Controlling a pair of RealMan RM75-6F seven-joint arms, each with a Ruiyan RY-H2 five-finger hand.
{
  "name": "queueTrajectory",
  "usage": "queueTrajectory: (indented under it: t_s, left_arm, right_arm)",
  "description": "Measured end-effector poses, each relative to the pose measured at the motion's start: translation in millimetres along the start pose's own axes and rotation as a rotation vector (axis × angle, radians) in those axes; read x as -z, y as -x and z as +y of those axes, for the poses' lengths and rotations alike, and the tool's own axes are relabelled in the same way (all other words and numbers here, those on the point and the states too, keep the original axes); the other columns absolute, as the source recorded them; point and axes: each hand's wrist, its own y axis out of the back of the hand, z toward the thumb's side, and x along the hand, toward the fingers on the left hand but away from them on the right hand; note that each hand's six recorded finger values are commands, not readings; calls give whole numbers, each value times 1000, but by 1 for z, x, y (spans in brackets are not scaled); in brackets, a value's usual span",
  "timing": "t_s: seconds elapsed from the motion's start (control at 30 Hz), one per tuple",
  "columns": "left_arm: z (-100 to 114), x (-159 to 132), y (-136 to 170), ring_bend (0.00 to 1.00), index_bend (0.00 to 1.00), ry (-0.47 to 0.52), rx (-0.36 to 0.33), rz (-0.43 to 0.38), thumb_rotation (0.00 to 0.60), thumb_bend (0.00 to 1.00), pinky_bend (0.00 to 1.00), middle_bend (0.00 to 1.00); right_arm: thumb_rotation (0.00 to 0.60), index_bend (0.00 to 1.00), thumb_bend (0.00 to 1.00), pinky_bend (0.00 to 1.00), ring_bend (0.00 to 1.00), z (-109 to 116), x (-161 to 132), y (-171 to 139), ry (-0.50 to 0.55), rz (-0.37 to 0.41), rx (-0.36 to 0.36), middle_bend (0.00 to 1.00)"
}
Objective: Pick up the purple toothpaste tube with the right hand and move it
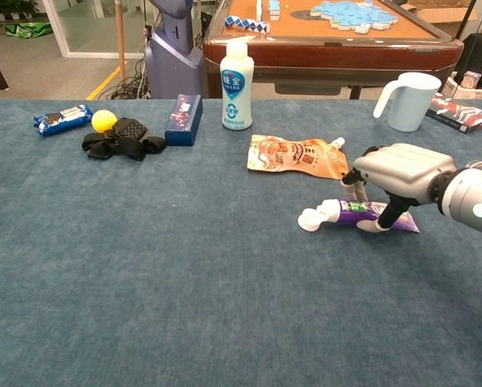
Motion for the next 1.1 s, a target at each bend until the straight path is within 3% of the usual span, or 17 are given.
queueTrajectory:
  t_s: [0.13,0.37,0.63,0.83,0.9,1.1]
  left_arm:
    - [0,-1,-1,0,0,-4,5,-5,600,0,74,3]
    - [0,-9,-15,14,0,-24,41,-58,600,0,77,2]
    - [-2,-41,-50,117,0,-72,96,-208,600,0,257,16]
    - [-4,-77,-83,255,0,-107,97,-327,600,13,427,156]
    - [-6,-88,-92,329,8,-118,87,-347,600,36,491,241]
    - [-18,-109,-113,444,73,-190,96,-351,600,44,586,364]
  right_arm:
    - [600,653,501,113,413,3,0,2,1,9,0,618]
    - [600,787,578,167,532,24,1,-2,-9,62,-1,708]
    - [600,840,645,286,598,65,-5,-20,26,159,-66,743]
    - [600,865,698,373,634,103,-11,-31,133,221,-153,764]
    - [600,871,699,380,645,117,-19,-32,166,248,-171,769]
    - [600,879,703,381,661,144,-40,-27,217,302,-189,778]
